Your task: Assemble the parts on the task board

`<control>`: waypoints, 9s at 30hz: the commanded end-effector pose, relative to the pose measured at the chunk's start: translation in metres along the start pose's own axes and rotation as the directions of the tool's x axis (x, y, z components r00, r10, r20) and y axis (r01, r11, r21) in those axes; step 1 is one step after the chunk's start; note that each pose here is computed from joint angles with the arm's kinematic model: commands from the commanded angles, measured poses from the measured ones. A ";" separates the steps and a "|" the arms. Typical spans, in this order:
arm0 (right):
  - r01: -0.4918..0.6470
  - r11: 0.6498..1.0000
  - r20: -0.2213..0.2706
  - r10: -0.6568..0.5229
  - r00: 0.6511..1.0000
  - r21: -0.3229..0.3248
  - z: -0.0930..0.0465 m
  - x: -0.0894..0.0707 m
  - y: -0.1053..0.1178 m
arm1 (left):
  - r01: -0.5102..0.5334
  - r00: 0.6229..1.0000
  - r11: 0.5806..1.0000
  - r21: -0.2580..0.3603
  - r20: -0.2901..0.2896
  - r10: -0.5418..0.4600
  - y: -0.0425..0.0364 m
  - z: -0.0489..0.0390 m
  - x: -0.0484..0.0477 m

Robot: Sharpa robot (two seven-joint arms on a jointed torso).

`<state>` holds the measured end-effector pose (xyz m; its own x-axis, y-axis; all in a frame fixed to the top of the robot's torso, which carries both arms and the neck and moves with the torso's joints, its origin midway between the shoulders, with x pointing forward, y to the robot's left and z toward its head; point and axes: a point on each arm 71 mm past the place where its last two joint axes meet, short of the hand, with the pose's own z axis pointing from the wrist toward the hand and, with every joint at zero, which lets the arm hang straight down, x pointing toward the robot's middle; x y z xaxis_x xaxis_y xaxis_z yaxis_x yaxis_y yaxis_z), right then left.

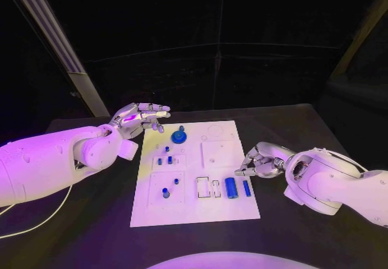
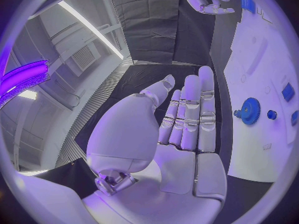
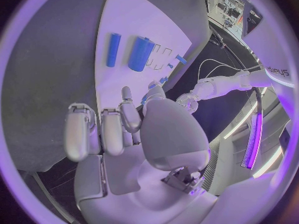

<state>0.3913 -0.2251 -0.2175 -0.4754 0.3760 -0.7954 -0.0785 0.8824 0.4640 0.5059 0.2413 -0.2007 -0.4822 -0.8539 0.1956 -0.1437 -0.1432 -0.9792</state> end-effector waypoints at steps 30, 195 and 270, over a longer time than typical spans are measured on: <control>0.171 0.983 -0.181 -0.157 0.971 0.063 0.015 0.044 0.019 | 0.000 1.000 1.000 -0.008 -0.028 0.000 0.0008 0.0002 0.0010; 0.029 0.980 -0.066 -0.042 0.997 -0.195 0.028 0.065 0.081 | -0.015 0.999 1.000 -0.019 -0.038 0.015 0.0012 0.0000 -0.0002; 0.042 0.992 -0.121 -0.057 0.991 -0.118 0.030 0.067 0.070 | -0.019 0.999 1.000 -0.024 -0.033 0.018 0.0011 -0.0011 -0.0033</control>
<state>0.3826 -0.1276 -0.2445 -0.5556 0.3147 -0.7696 -0.2090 0.8430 0.4956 0.5065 0.2452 -0.2038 -0.5041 -0.8453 0.1769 -0.1585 -0.1108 -0.9811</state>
